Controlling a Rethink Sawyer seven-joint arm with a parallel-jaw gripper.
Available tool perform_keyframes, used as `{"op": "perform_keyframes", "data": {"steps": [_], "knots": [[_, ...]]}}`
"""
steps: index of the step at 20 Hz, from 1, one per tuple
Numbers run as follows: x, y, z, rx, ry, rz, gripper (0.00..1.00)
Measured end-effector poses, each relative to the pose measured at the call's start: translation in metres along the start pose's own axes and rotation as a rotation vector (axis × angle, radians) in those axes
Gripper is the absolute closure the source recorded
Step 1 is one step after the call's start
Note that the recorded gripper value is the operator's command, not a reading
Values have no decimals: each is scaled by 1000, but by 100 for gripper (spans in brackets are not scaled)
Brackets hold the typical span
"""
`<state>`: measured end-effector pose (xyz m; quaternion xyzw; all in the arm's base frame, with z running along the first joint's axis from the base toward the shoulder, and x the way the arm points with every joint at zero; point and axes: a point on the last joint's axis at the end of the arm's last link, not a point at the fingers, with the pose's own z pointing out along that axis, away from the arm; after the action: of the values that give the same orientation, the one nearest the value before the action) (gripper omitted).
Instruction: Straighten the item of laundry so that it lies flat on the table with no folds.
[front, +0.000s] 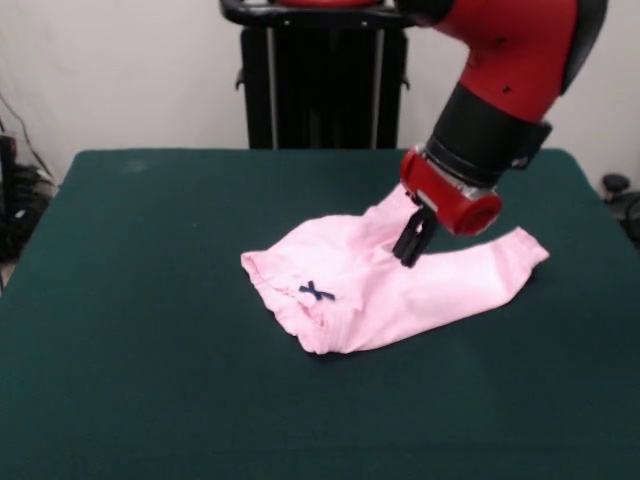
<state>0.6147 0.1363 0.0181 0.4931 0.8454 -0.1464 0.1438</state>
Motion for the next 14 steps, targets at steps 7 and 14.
{"op": "perform_keyframes", "data": {"steps": [7, 14], "knots": [[-42, 3, -49, -38, 1, 85, 100], [-63, 2, -59, -53, -5, 120, 100]]}}
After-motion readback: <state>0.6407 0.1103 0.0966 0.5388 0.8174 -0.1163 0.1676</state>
